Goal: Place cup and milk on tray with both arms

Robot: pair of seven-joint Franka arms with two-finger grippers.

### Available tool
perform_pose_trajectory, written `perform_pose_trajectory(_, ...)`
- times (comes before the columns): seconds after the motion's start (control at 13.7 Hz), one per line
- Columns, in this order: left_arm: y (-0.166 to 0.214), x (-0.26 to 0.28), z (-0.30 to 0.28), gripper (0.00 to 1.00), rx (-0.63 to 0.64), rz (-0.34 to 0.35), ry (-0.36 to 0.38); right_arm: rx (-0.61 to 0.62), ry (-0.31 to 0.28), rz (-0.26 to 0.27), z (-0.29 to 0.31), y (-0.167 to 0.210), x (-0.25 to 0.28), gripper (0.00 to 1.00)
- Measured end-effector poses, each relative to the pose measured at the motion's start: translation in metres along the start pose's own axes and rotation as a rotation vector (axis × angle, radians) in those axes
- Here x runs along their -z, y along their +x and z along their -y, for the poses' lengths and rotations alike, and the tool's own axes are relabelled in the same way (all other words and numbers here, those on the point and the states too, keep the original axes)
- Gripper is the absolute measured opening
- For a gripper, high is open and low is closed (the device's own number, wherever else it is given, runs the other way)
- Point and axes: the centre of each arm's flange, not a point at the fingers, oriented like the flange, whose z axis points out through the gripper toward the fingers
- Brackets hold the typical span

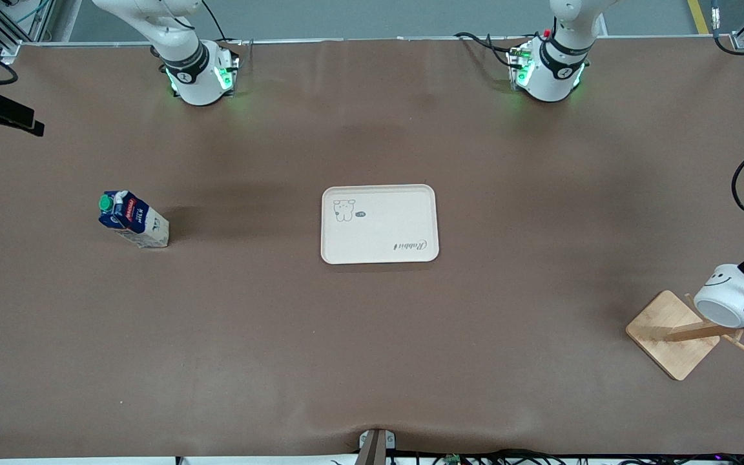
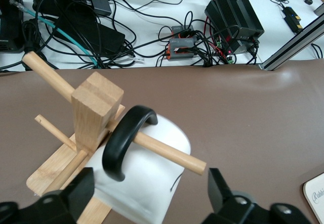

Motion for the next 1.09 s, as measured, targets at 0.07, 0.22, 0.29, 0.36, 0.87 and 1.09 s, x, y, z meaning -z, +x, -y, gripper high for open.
perform_pose_trajectory(0.07,0.0,0.0,-0.001,0.96,-0.001,-0.004,-0.003,-0.001,-0.001,0.005,0.0,0.004,-0.003,1.0)
perform_pose_trajectory(0.22,0.002,-0.002,-0.003,0.89,-0.016,-0.016,-0.013,-0.007,-0.016,0.027,-0.003,0.014,-0.014,1.0)
perform_pose_trajectory(0.29,0.002,-0.004,-0.003,0.88,-0.024,-0.022,-0.02,-0.01,-0.027,0.044,-0.005,0.021,-0.022,1.0)
perform_pose_trajectory(0.36,0.0,-0.006,-0.002,0.89,-0.028,-0.023,-0.023,-0.013,-0.032,0.062,-0.006,0.03,-0.032,1.0)
perform_pose_trajectory(0.87,-0.026,-0.001,0.019,0.91,0.025,-0.004,-0.037,-0.014,-0.032,0.09,-0.01,0.071,-0.086,1.0)
perform_pose_trajectory(1.09,-0.036,0.006,0.024,0.9,0.043,0.012,-0.074,-0.013,-0.032,0.093,-0.011,0.083,-0.125,1.0)
